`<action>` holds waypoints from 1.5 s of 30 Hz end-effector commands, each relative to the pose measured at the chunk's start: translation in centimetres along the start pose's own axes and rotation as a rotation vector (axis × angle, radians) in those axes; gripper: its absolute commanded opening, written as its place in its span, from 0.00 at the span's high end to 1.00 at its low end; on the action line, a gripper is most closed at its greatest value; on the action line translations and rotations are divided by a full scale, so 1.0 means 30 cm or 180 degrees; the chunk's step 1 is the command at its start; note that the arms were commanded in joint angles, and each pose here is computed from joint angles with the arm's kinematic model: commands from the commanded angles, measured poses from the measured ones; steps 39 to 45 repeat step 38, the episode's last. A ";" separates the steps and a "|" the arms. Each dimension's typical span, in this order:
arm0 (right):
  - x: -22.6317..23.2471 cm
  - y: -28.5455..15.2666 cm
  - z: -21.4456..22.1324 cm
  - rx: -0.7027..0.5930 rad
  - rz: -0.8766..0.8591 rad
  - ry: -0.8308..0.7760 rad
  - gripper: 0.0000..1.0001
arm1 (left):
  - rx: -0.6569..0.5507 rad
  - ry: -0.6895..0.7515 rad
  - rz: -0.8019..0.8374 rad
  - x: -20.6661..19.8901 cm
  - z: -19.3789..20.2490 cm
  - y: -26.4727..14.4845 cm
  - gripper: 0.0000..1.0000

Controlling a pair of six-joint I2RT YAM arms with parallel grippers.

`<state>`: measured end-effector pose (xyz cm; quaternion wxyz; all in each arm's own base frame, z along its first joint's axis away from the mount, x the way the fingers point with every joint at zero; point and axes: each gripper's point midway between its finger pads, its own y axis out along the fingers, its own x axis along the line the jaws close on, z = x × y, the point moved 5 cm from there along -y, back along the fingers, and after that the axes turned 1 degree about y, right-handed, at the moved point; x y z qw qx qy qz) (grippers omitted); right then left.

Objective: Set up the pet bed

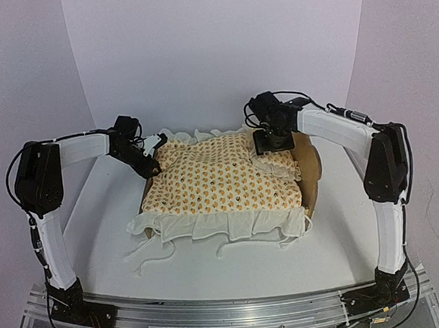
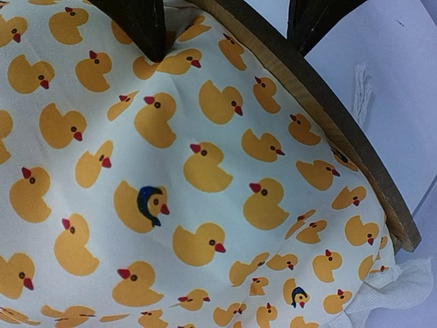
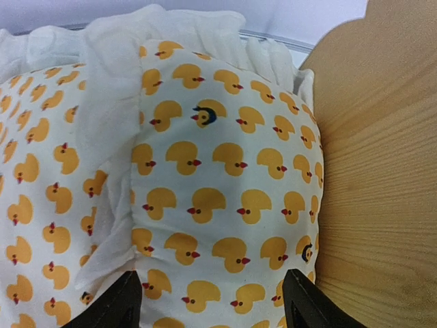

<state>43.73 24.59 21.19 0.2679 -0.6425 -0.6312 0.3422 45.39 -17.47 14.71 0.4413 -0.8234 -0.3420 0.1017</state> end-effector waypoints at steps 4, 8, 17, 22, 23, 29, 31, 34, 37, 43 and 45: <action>-0.027 -0.445 -0.247 -0.0847 -0.0949 -0.0121 0.23 | -0.0572 -0.0029 -0.0135 0.022 -0.134 -0.173 0.27; -0.155 -0.628 -0.327 -0.1231 -0.1130 0.0051 0.12 | -0.0923 -0.0205 -0.0110 0.025 -0.231 -0.360 0.13; -0.873 -0.508 -0.104 -0.1217 -0.0502 0.1115 0.07 | -0.1601 -0.1483 -0.0867 0.303 -0.068 -0.804 0.00; -0.886 -0.390 0.197 -0.1789 -0.0364 0.0795 0.02 | -0.1367 -0.1920 -0.1844 0.226 0.256 -0.755 0.00; -0.875 -0.386 0.244 -0.1976 -0.0378 0.0744 0.02 | -0.1316 -0.1896 -0.1893 0.196 0.308 -0.731 0.00; -0.822 -0.260 0.541 -0.2048 -0.0461 0.0895 0.02 | -0.1639 -0.1786 -0.1931 0.060 0.459 -0.667 0.00; -0.811 -0.242 0.612 -0.2146 -0.0475 0.0949 0.02 | -0.1687 -0.1802 -0.1804 0.033 0.489 -0.640 0.00; -0.805 -0.223 0.697 -0.2189 -0.0427 0.1015 0.02 | -0.1695 -0.1795 -0.1654 0.002 0.524 -0.605 0.00; -0.812 -0.236 0.707 -0.2286 -0.0357 0.0996 0.02 | -0.1685 -0.1714 -0.1619 -0.014 0.541 -0.587 0.00; -0.814 -0.236 0.705 -0.2285 -0.0334 0.0979 0.02 | -0.1692 -0.1696 -0.1616 -0.015 0.540 -0.585 0.00; -0.814 -0.236 0.705 -0.2285 -0.0334 0.0979 0.02 | -0.1692 -0.1696 -0.1616 -0.015 0.540 -0.585 0.00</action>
